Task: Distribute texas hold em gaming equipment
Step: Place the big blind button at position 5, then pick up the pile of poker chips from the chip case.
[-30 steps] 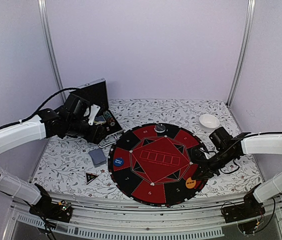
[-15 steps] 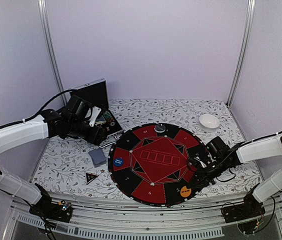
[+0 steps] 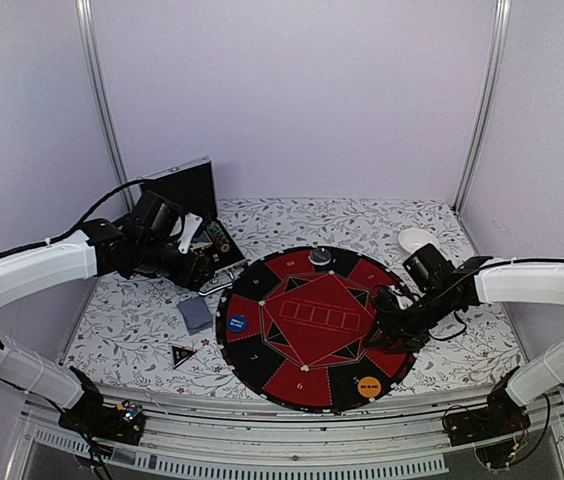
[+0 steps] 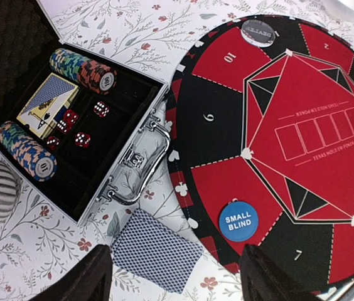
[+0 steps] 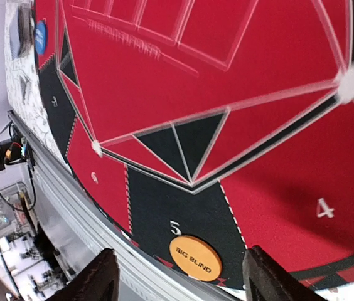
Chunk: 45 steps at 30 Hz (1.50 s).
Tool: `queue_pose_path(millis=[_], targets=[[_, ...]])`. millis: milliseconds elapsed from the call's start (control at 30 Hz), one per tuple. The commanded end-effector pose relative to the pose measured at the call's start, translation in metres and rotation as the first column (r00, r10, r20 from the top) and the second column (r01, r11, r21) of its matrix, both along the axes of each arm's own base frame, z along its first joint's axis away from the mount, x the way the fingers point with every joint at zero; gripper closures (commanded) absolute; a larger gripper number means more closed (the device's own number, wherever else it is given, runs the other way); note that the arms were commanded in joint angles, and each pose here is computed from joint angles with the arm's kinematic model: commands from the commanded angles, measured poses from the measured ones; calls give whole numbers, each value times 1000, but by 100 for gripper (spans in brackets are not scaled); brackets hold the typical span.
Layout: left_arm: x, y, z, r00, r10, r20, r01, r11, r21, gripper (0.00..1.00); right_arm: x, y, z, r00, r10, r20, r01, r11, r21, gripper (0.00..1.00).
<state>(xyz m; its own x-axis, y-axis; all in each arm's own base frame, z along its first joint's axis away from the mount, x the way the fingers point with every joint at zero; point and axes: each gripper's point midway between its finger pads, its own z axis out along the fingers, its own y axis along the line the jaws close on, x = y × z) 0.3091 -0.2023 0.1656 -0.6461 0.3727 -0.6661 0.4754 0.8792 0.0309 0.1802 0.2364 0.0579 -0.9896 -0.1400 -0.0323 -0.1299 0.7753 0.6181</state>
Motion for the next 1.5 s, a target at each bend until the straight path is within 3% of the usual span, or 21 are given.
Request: queue_pose_path(millis=[0, 33, 433, 633, 800, 1100, 1467], targets=[[5, 7, 6, 999, 21, 39, -21, 1000, -7, 28, 29, -14, 44, 986, -41, 164, 64, 988, -141, 10], [5, 8, 6, 999, 23, 40, -23, 1000, -4, 27, 34, -16, 53, 980, -45, 193, 77, 984, -162, 1], [18, 20, -4, 997, 83, 10, -83, 997, 1, 17, 71, -8, 146, 862, -84, 500, 120, 992, -38, 1], [56, 46, -3, 980, 187, -74, -192, 980, -58, 36, 83, 0, 165, 791, -65, 609, 73, 997, 11, 1], [99, 69, -12, 960, 268, -83, -260, 961, 97, 48, 89, 14, 165, 767, 4, 642, -16, 1000, 12, 1], [145, 114, -66, 901, 396, -175, -303, 865, 399, 43, 96, 23, 138, 771, 100, 629, -88, 995, -50, 1], [150, 130, -106, 885, 425, -190, -285, 816, 502, 44, 102, 35, 106, 804, 165, 571, -151, 986, -73, 1]])
